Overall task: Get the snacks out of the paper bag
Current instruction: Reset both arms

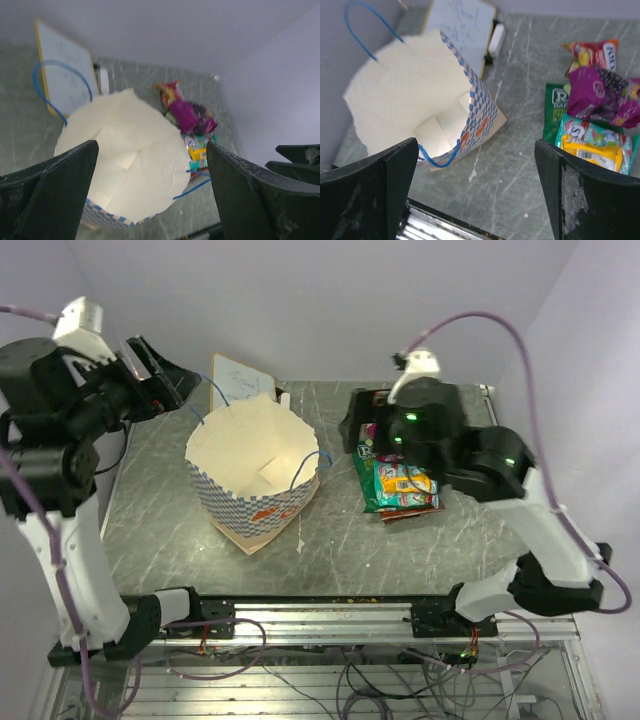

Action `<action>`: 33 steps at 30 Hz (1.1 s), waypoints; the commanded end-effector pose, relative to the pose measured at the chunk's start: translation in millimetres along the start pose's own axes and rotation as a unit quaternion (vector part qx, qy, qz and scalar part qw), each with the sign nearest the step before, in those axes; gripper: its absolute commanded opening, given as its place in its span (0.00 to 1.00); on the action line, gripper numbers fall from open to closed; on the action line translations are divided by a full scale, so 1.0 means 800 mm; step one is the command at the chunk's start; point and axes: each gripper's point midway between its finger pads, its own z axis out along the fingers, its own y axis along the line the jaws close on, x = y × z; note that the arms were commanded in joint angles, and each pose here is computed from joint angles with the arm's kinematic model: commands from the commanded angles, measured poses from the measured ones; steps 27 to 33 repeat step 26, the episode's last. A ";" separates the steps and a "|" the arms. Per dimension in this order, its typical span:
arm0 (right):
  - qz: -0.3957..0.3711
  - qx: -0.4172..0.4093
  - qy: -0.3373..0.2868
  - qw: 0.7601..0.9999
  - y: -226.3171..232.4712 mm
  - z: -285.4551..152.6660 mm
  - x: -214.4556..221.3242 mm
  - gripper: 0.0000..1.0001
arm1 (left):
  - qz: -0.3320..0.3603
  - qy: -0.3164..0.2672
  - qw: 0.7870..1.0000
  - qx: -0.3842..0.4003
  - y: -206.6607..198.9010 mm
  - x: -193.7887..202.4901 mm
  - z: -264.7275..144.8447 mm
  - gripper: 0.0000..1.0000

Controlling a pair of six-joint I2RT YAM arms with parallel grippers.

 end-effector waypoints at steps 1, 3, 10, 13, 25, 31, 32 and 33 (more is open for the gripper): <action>0.039 -0.020 -0.106 0.993 -0.026 -0.059 -0.067 1.00 | 0.106 -0.120 0.986 0.041 -0.050 -0.053 -0.066 0.99; 0.056 -0.020 -0.139 0.988 -0.038 -0.080 -0.087 1.00 | 0.129 -0.136 0.982 0.038 -0.056 -0.060 -0.078 0.99; 0.083 -0.001 -0.195 0.977 -0.066 -0.118 -0.125 1.00 | 0.187 -0.158 0.969 0.009 -0.061 -0.064 -0.102 0.99; 0.079 0.009 -0.192 0.978 -0.067 -0.115 -0.126 1.00 | 0.203 -0.153 0.967 0.003 -0.059 -0.057 -0.107 0.98; 0.067 0.026 -0.191 0.979 -0.069 -0.105 -0.122 1.00 | 0.172 -0.161 0.972 0.024 -0.069 -0.049 -0.107 0.98; 0.073 0.034 -0.190 0.978 -0.072 -0.105 -0.123 1.00 | 0.164 -0.166 0.972 0.027 -0.071 -0.049 -0.106 0.98; 0.073 0.034 -0.190 0.978 -0.072 -0.105 -0.123 1.00 | 0.164 -0.166 0.972 0.027 -0.071 -0.049 -0.106 0.98; 0.073 0.034 -0.190 0.978 -0.072 -0.105 -0.123 1.00 | 0.164 -0.166 0.972 0.027 -0.071 -0.049 -0.106 0.98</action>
